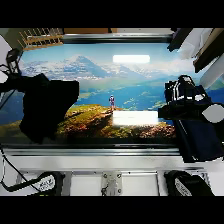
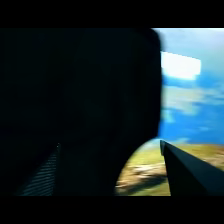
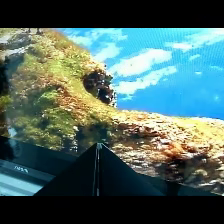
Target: Fold the clothes and pants, and hang the long-sleeved shirts on hangers.
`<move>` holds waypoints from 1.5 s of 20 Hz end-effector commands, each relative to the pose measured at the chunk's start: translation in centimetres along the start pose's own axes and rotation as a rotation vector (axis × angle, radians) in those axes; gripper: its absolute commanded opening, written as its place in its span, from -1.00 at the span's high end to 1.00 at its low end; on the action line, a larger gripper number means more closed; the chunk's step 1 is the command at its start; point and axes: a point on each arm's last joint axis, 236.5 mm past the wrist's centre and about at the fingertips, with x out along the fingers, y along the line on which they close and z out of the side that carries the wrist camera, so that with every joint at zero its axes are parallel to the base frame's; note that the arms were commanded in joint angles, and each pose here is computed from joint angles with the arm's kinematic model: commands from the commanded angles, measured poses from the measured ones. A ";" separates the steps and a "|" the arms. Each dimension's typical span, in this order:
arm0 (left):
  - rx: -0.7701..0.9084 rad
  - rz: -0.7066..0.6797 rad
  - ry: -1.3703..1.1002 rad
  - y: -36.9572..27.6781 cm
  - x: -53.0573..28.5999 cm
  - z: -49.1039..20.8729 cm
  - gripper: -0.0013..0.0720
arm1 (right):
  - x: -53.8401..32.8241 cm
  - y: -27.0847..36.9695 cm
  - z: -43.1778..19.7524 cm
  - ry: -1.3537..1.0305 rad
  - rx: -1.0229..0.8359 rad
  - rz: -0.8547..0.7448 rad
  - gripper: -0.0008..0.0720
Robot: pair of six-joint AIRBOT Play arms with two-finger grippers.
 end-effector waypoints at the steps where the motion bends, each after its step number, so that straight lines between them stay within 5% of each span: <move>1: -0.080 0.164 0.028 8.5 1.8 -2.1 -1.00 | 0.0 0.0 0.0 0.000 0.000 0.001 0.91; 12: -0.276 0.103 0.252 10.7 12.0 -10.6 -1.00 | 0.0 0.0 0.0 -0.001 0.000 0.001 0.91; 13: -0.290 0.086 0.244 10.1 12.0 -10.3 -0.84 | 0.0 0.0 0.0 0.000 0.000 0.001 0.91; 15: -0.314 0.051 0.233 8.9 11.9 -9.8 0.50 | 0.0 0.0 0.0 0.000 0.000 0.000 0.91; 16: -0.324 0.025 0.229 7.9 11.6 -9.5 0.95 | 0.0 0.0 0.0 0.000 0.000 0.001 0.91; 23: -0.107 -0.312 0.069 -12.3 3.4 -4.3 0.95 | 0.0 0.0 0.0 0.000 0.000 0.001 0.91; 30: 0.231 -0.579 -0.018 -34.5 0.3 -10.2 0.95 | 0.0 0.0 0.0 -0.001 0.000 0.001 0.91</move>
